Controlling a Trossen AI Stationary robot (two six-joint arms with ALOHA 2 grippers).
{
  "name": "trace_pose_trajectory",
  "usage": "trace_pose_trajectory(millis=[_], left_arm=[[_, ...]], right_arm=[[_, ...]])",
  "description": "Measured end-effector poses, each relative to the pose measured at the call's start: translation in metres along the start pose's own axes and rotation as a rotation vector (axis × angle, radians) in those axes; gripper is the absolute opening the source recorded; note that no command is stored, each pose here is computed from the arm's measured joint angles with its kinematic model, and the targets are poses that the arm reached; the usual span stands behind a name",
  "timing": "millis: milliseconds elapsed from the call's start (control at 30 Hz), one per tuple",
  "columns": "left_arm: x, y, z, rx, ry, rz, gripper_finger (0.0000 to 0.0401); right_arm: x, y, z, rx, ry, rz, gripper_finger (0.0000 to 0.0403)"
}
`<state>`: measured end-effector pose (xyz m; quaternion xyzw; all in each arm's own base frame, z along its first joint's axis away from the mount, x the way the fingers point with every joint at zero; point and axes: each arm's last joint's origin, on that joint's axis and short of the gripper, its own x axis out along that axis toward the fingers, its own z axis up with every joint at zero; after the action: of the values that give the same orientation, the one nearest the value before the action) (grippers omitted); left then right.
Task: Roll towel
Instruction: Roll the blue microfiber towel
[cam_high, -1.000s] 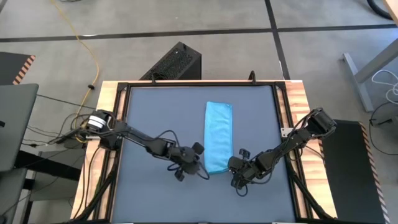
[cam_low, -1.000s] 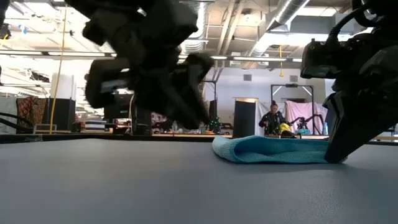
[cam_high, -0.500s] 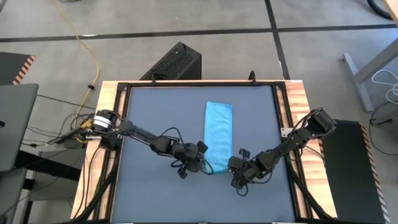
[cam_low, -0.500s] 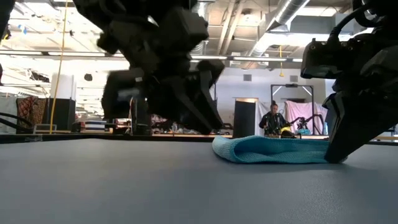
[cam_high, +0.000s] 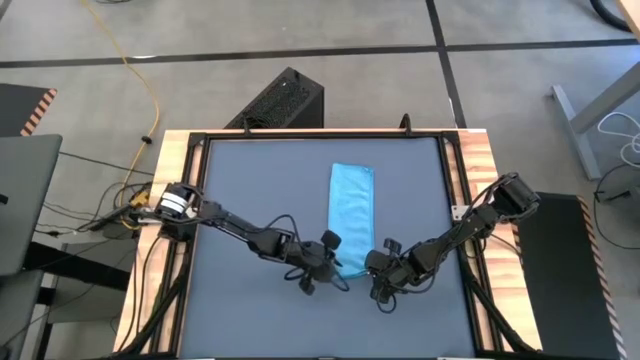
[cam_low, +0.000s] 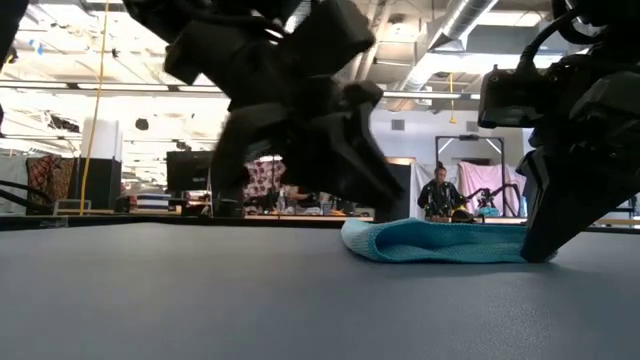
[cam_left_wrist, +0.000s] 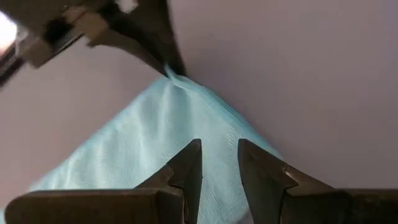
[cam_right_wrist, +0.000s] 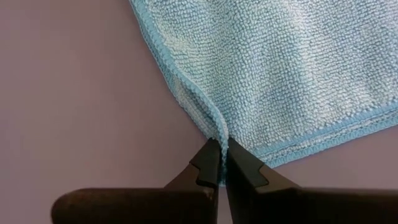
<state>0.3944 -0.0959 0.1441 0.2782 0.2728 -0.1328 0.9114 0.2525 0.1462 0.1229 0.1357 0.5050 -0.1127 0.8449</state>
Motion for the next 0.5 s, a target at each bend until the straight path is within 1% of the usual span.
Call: trace_pose_trajectory(millis=[67,133,167,233,267,367,433,500], left_arm=[[0.005,0.0,0.0,-0.103,0.017,-0.015,0.0093],[0.01,-0.001,0.003,-0.156,0.021,-0.023,0.0093],[0.013,-0.006,0.003,-0.158,0.039,-0.038,0.0093],[0.019,-0.013,0.011,-0.143,0.044,-0.057,0.0093],[0.021,-0.018,0.013,-0.135,0.067,-0.068,0.0093],[0.027,-0.024,0.024,-0.118,0.118,-0.097,0.0093],[0.026,-0.026,0.026,-0.097,0.195,-0.091,0.0093],[0.024,-0.024,0.027,-0.087,0.242,-0.041,0.0093]], right_arm=[[0.0,0.0,0.0,-0.002,0.0,-0.001,0.0038],[0.0,0.0,0.0,-0.005,0.001,-0.004,0.0038],[0.0,0.0,0.0,-0.003,-0.003,-0.005,0.0038],[-0.001,0.001,-0.001,-0.002,-0.004,-0.004,0.0038],[-0.001,0.002,-0.002,-0.004,-0.012,-0.003,0.0038],[-0.001,0.003,-0.003,-0.01,-0.019,-0.005,0.0038],[-0.001,0.003,-0.003,-0.01,-0.018,-0.005,0.0038],[-0.001,0.003,-0.003,-0.01,-0.018,-0.006,0.0038]])
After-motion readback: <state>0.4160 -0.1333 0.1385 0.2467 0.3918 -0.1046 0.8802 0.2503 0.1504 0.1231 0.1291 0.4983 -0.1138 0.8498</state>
